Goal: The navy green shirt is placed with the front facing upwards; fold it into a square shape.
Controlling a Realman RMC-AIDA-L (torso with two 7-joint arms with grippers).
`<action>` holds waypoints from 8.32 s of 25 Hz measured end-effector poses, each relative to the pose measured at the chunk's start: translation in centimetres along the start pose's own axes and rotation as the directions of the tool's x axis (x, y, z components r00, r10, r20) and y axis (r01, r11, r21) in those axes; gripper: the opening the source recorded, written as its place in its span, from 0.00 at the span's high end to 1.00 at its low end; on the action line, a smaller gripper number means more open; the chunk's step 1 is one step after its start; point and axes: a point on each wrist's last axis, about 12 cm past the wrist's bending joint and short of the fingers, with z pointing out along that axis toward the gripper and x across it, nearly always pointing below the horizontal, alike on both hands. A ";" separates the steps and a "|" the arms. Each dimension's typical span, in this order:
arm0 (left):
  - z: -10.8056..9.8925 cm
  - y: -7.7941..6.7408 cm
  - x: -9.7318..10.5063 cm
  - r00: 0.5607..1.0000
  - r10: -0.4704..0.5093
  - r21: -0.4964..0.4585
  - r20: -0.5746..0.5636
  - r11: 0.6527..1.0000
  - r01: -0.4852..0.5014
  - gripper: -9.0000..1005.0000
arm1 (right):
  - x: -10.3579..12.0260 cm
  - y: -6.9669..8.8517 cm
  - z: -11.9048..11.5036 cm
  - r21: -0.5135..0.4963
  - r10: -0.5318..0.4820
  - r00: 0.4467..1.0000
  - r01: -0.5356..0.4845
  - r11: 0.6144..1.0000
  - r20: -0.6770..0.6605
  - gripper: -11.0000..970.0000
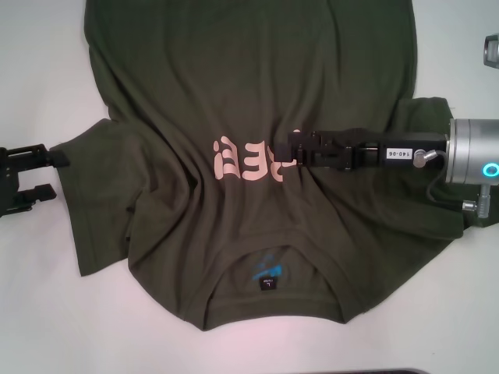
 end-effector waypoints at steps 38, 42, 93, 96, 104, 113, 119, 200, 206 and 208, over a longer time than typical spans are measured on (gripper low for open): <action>1.9 0.3 0.4 1.000 -0.028 -0.023 -0.006 0.999 0.028 0.30 | 0.2 -0.2 -0.4 0.019 0.003 1.000 -0.003 1.000 0.010 0.25; 2.3 0.0 0.4 1.000 -0.016 -0.024 -0.020 1.000 0.016 0.30 | 0.3 -0.2 -0.4 0.021 0.004 1.000 -0.004 1.000 0.010 0.25; -2.9 -2.8 -3.6 0.999 0.054 -0.030 -0.005 0.998 -0.054 0.98 | 0.7 -0.5 -1.3 0.039 0.037 0.999 -0.038 0.999 0.027 0.25; -3.7 -2.7 -4.1 0.999 0.051 -0.045 0.008 0.998 -0.051 0.98 | 0.6 -0.5 -1.2 0.038 0.036 0.999 -0.037 0.999 0.025 0.25; -4.4 -3.3 -4.9 0.998 0.066 -0.048 0.015 0.997 -0.065 0.98 | 0.4 -0.5 -1.0 0.035 0.039 0.999 -0.040 0.999 0.019 0.25; -5.6 -4.1 -5.7 0.997 0.075 -0.056 0.020 0.996 -0.074 0.97 | 0.3 -0.5 -1.1 0.036 0.035 0.999 -0.036 0.999 0.017 0.25; -4.6 -5.3 -5.0 0.994 0.086 0.007 -0.062 0.996 -0.086 0.97 | 0.3 -0.5 -1.1 0.036 0.036 0.999 -0.036 0.999 0.016 0.25; 8.3 -15.1 -0.3 0.919 0.344 0.149 -0.191 0.936 -0.319 0.24 | 0.1 -1.4 -1.4 0.100 0.064 0.998 -0.063 0.993 -0.004 0.25; 8.2 -16.6 -0.4 0.896 0.397 0.029 -0.200 0.916 -0.399 0.25 | 0.0 -1.5 -1.5 0.115 0.061 0.998 -0.060 0.992 -0.005 0.25; 8.2 -16.7 -0.4 0.895 0.400 0.023 -0.196 0.915 -0.403 0.25 | 0.0 -1.6 -1.5 0.116 0.061 0.998 -0.060 0.991 -0.006 0.25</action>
